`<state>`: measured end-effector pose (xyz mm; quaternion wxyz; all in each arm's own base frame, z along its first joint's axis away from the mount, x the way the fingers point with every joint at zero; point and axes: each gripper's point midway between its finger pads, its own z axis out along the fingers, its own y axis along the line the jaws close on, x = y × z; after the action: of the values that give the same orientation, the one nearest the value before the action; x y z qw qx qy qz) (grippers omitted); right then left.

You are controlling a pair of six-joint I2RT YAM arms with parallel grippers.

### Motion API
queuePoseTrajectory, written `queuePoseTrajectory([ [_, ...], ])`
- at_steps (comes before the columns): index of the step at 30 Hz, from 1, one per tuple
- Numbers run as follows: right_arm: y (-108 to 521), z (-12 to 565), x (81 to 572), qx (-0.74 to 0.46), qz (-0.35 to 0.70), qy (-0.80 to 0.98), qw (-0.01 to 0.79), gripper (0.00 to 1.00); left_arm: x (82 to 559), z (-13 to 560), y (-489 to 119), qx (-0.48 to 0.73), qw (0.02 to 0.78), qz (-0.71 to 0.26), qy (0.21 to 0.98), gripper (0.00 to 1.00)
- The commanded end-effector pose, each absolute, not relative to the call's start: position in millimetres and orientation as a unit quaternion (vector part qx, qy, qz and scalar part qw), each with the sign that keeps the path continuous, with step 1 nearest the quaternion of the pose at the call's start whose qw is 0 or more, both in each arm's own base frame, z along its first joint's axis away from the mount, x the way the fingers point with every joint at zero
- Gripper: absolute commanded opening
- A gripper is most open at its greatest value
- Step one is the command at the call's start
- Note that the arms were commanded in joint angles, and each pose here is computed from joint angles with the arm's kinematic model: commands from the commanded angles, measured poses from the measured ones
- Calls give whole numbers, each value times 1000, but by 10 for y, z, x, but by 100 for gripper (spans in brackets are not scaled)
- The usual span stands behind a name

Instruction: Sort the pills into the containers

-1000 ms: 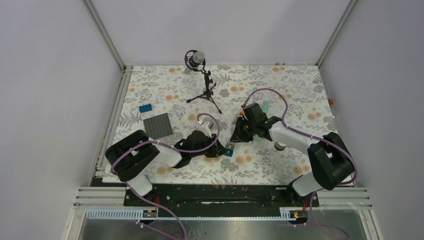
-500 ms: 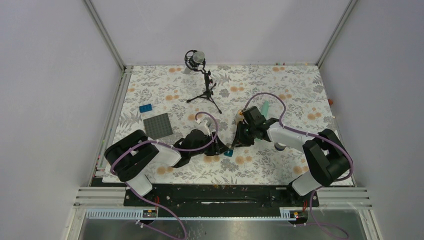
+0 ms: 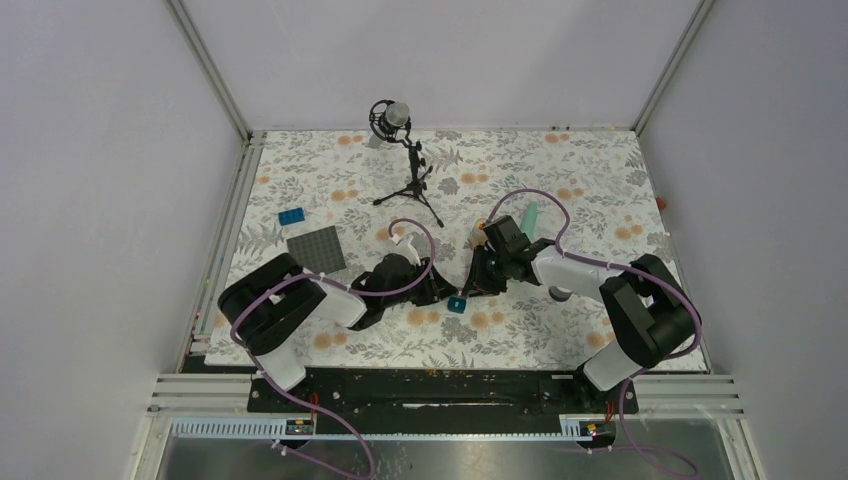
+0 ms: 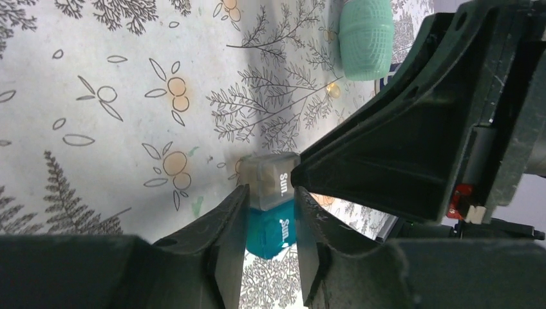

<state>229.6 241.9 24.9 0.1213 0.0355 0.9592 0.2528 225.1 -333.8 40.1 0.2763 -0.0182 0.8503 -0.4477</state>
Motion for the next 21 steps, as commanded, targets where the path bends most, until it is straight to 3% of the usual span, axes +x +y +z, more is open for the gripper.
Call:
queuePoseTrajectory([
  [1, 2466, 234, 2257, 32, 261, 958, 115, 29, 2411, 595, -3511, -30, 291, -489, 822, 29],
  [8, 2466, 250, 2259, 31, 263, 957, 119, 28, 2396, 485, -3438, -43, 289, -482, 826, 17],
  [17, 2470, 190, 2242, 32, 263, 958, 111, 25, 2304, 208, -3293, -59, 267, -444, 853, 12],
  [21, 2499, 281, 2305, 30, 268, 955, 124, 26, 2283, 243, -3257, -61, 270, -446, 851, 15],
])
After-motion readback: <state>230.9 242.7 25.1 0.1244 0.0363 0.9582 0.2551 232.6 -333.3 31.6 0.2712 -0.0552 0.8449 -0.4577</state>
